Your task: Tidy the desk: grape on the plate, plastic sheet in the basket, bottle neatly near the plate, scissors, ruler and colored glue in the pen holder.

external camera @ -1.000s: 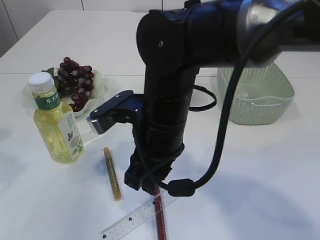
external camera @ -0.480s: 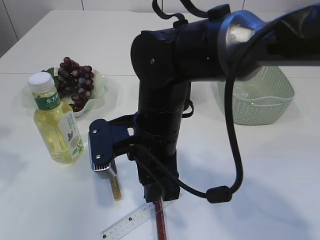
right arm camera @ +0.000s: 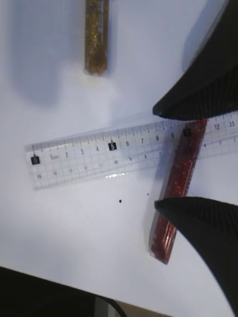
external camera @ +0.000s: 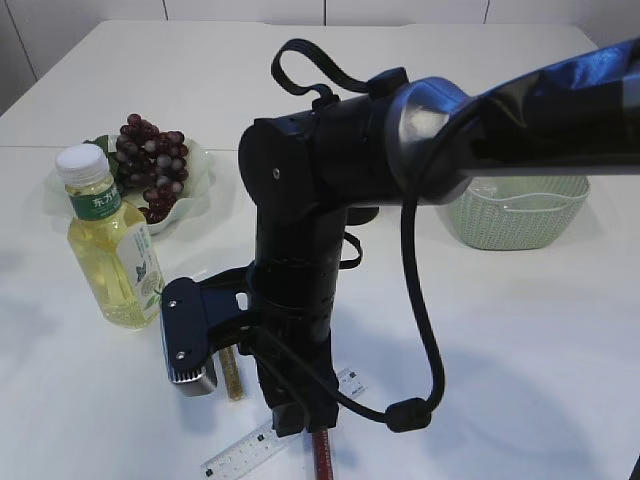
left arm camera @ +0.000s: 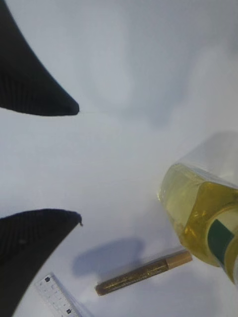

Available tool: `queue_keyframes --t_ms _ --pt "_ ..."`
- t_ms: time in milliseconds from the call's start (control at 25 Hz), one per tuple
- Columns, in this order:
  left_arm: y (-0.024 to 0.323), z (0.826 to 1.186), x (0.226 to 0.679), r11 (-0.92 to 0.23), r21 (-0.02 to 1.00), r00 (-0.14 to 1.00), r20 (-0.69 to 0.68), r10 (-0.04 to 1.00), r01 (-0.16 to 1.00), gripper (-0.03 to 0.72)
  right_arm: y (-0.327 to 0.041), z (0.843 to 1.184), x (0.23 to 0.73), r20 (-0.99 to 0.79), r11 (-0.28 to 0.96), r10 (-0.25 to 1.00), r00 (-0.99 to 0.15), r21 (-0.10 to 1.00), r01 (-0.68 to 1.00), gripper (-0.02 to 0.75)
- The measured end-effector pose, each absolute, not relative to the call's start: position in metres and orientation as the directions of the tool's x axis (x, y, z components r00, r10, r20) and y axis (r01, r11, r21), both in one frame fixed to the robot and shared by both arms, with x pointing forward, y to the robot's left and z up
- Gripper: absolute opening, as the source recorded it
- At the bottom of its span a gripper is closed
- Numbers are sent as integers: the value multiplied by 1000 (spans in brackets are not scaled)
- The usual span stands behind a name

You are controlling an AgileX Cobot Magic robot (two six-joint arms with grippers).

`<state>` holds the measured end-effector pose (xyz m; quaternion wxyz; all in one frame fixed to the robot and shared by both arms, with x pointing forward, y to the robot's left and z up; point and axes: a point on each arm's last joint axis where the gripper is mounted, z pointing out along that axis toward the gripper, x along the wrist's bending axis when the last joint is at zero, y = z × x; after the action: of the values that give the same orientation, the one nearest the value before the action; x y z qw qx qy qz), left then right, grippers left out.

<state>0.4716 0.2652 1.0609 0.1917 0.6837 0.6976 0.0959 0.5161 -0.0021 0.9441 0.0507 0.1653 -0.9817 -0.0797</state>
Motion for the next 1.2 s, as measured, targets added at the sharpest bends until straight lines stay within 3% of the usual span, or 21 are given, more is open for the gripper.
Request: queue_keyframes --t_ms 1200 --pt "265 1062 473 49 414 9 -138 990 909 435 1 903 523 96 945 -316 -944 116 -304 409"
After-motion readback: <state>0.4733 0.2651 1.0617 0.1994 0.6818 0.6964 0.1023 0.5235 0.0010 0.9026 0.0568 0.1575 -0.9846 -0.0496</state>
